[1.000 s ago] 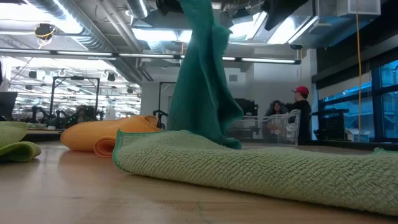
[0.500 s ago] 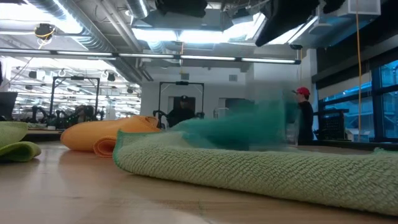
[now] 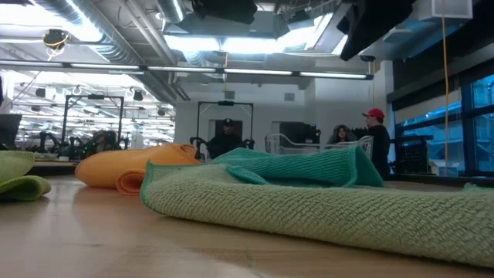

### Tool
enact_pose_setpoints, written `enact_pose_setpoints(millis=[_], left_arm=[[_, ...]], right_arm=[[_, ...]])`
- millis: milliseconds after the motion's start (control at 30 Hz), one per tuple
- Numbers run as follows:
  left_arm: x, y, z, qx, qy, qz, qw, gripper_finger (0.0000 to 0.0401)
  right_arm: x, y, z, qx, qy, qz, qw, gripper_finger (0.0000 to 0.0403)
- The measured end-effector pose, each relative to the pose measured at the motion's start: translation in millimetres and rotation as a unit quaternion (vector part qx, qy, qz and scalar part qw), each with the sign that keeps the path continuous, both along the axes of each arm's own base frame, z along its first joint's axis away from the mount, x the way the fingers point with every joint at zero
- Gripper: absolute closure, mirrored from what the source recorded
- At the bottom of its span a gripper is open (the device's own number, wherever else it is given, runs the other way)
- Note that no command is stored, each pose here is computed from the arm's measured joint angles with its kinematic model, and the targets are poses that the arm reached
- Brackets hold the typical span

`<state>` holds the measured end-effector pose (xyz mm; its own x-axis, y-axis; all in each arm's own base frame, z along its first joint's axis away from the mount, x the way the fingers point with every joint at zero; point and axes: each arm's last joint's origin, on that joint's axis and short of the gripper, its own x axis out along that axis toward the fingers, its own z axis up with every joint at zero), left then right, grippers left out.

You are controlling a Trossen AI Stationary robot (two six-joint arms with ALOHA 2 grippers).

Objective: Fold microfiber towels
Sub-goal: Fold the blue microfiber cloth

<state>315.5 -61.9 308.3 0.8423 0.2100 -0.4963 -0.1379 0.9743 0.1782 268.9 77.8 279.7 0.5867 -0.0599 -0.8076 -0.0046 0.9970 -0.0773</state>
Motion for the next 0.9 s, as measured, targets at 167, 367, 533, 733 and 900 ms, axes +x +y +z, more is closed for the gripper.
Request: enact_pose_setpoints(millis=[167, 367, 533, 733, 900], left_arm=[[0, 0, 0, 0.000, 0.001, 0.000, 1.000, 0.0248], [0, 0, 0, 0.000, 0.001, 0.000, 1.000, 0.0248], [0, 0, 0, 0.000, 0.001, 0.000, 1.000, 0.0248], [-1, 0, -2, 0.000, 0.009, 0.001, 1.000, 0.0248], [-1, 0, -2, -0.001, 0.010, 0.002, 1.000, 0.0248]], right_arm=[[8, 2, -13, -0.007, 0.024, 0.001, 1.000, 0.0345], [24, 7, -36, -0.040, 0.052, 0.030, 0.997, 0.0240], [38, 11, -60, -0.041, 0.074, 0.023, 0.996, 0.0187], [38, 34, -78, -0.066, 0.099, 0.079, 0.990, 0.0190], [33, 57, -88, -0.071, 0.107, 0.113, 0.985, 0.0208]])
